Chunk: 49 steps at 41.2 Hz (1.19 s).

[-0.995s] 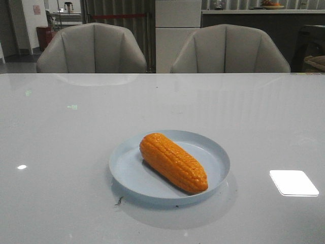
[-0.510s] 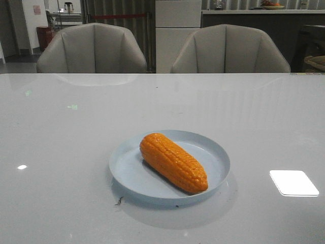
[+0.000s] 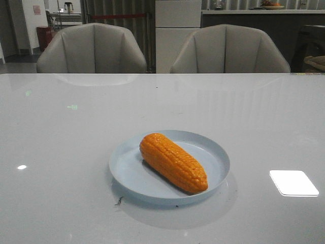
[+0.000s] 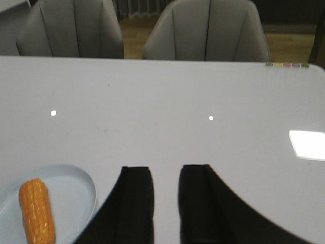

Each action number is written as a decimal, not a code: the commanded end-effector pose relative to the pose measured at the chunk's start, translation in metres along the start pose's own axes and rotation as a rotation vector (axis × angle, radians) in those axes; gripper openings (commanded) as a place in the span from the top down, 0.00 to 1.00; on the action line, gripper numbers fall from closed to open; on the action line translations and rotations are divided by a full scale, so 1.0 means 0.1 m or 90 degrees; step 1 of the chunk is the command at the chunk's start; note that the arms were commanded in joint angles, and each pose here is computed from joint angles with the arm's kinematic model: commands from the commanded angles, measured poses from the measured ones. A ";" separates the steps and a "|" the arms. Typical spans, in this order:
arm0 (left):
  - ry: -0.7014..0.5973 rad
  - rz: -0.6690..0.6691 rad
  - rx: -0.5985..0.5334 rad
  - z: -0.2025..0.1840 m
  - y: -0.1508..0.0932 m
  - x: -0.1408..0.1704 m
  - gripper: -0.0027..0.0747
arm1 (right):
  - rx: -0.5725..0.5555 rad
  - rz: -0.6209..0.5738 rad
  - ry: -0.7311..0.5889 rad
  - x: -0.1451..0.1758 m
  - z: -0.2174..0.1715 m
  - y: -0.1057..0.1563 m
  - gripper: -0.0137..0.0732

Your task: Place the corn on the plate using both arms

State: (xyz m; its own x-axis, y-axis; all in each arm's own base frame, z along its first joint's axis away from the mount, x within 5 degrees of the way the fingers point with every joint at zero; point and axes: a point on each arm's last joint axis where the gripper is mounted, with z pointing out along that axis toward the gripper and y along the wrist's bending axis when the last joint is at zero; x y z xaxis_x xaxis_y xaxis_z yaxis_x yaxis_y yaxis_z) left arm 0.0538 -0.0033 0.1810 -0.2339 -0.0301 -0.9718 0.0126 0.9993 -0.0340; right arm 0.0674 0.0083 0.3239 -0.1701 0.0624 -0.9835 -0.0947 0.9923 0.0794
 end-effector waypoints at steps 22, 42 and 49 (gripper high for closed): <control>-0.029 -0.008 0.000 0.02 0.01 0.05 0.85 | 0.027 0.008 -0.256 0.95 0.10 -0.14 0.78; -0.029 -0.008 0.000 0.02 0.01 0.05 0.85 | 0.017 0.010 -0.109 1.19 0.09 -0.13 0.78; -0.029 -0.008 0.000 0.02 0.01 0.05 0.85 | 0.015 0.010 -0.129 1.18 0.05 -0.12 0.78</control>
State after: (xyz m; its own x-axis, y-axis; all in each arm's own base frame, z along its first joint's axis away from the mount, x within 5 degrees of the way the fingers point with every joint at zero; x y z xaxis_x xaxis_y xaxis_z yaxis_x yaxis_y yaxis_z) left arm 0.0538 -0.0033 0.1810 -0.2339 -0.0301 -0.9718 0.0126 0.9993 -0.0340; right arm 0.0565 0.0052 0.1890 -0.0974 0.0875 -0.9914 -0.0727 0.9928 0.0948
